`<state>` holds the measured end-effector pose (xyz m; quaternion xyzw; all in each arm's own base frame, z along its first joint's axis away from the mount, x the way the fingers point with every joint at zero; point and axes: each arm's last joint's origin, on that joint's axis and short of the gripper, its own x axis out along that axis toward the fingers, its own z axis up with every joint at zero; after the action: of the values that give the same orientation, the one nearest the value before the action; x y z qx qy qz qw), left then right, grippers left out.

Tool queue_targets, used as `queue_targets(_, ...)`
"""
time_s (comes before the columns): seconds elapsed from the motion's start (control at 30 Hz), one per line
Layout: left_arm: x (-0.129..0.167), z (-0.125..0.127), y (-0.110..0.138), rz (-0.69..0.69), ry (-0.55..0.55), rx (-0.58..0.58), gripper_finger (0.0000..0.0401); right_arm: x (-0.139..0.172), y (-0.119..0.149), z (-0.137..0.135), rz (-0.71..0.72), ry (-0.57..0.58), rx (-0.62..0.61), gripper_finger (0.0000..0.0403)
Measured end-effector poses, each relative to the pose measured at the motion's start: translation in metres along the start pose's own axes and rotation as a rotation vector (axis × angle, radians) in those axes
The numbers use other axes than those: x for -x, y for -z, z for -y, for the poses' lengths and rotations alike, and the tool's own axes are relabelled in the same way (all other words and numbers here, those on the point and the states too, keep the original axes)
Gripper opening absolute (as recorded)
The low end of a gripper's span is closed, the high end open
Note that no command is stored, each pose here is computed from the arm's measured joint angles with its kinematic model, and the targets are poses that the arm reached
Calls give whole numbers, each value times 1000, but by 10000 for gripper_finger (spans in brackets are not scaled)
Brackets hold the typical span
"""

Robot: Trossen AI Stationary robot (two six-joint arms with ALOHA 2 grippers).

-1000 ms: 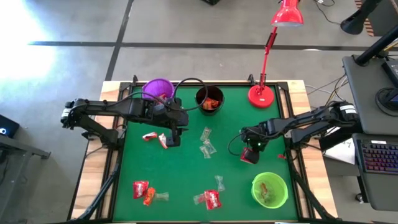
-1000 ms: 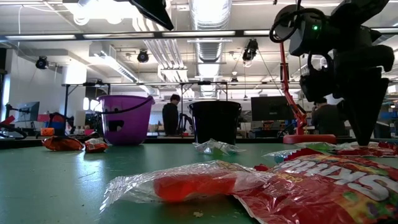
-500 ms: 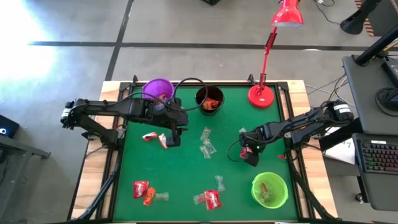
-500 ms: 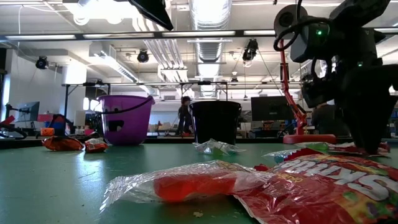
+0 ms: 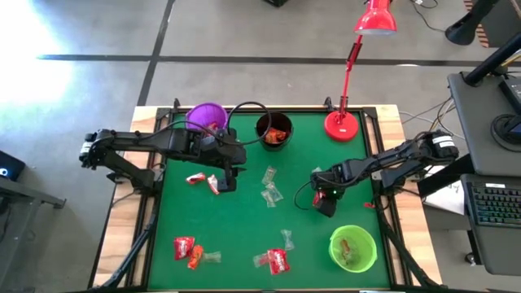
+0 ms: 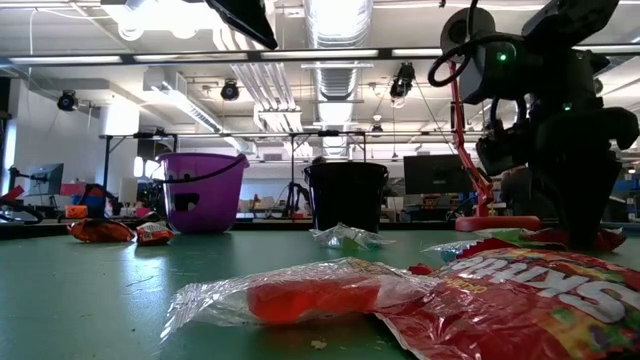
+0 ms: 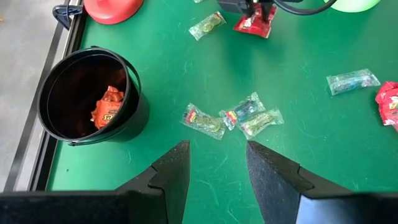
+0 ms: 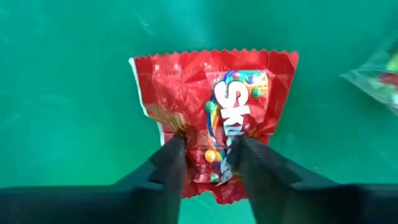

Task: Sort candy
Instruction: Put the red candy into the purple bucket

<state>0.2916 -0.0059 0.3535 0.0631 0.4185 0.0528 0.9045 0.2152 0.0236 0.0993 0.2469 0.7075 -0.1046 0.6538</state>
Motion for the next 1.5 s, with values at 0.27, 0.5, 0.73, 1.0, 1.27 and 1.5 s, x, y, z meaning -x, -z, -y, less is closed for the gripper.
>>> queue_targets(0.27,0,0,1,-12,0,7,141,17,6,-2,64,-62,-65,18)
queue_targets(0.5,0,0,2,-21,-1,22,141,45,14,-5,148,-147,-152,14)
queue_targets(0.73,1,0,6,-60,3,-35,141,85,5,-20,308,-247,-142,12)
queue_targets(1.0,-3,-2,14,-96,-2,-62,141,137,-13,-42,546,-250,-62,12)
queue_targets(1.27,-31,2,45,47,16,21,141,188,-29,-57,761,-186,51,12)
queue_targets(1.5,-38,3,63,292,23,211,141,213,-56,-65,851,-102,120,12)
